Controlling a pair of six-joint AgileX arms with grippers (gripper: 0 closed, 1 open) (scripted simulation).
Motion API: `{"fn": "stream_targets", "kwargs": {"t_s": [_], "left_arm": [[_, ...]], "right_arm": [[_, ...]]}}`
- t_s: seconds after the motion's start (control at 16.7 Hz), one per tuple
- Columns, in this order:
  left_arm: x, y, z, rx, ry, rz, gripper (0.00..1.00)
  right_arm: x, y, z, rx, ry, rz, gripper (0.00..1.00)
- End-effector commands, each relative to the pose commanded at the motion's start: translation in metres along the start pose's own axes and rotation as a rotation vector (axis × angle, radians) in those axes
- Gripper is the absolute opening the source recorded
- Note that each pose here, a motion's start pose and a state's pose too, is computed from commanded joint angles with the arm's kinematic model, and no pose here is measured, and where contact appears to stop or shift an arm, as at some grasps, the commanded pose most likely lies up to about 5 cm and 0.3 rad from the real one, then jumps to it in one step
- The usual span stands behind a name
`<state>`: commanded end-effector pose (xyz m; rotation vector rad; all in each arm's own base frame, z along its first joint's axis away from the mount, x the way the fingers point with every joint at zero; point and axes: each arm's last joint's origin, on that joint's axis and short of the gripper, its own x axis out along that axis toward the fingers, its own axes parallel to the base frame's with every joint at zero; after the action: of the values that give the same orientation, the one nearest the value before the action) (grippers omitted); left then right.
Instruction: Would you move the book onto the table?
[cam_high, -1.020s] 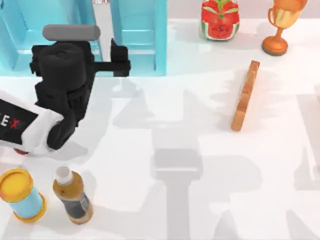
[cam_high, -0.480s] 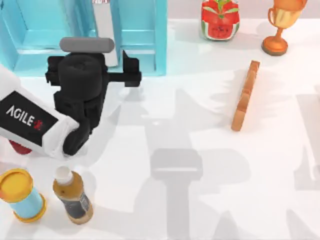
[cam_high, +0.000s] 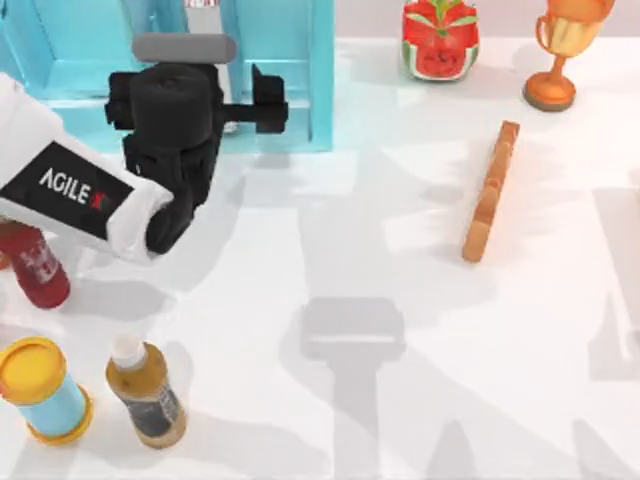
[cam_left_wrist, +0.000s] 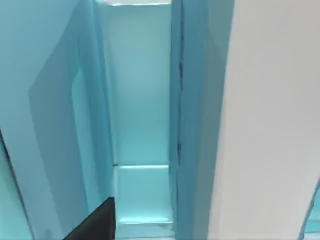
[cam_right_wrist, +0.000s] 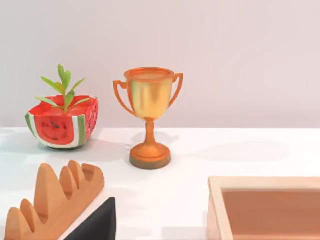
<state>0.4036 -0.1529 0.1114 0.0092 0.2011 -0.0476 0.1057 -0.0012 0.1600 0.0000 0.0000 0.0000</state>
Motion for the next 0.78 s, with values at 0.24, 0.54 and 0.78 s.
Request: {"fn": "stream_targets", "kwargs": {"t_s": [0.24, 0.54, 0.78], "left_arm": [[0.035, -0.002, -0.006, 0.000, 0.002, 0.000, 1.00], [0.049, -0.002, -0.010, 0.000, 0.001, 0.000, 1.00], [0.049, -0.002, -0.010, 0.000, 0.001, 0.000, 0.85]], "right_arm": [[0.000, 0.000, 0.000, 0.000, 0.000, 0.000, 1.00], [0.000, 0.000, 0.000, 0.000, 0.000, 0.000, 1.00], [0.000, 0.000, 0.000, 0.000, 0.000, 0.000, 1.00]]}}
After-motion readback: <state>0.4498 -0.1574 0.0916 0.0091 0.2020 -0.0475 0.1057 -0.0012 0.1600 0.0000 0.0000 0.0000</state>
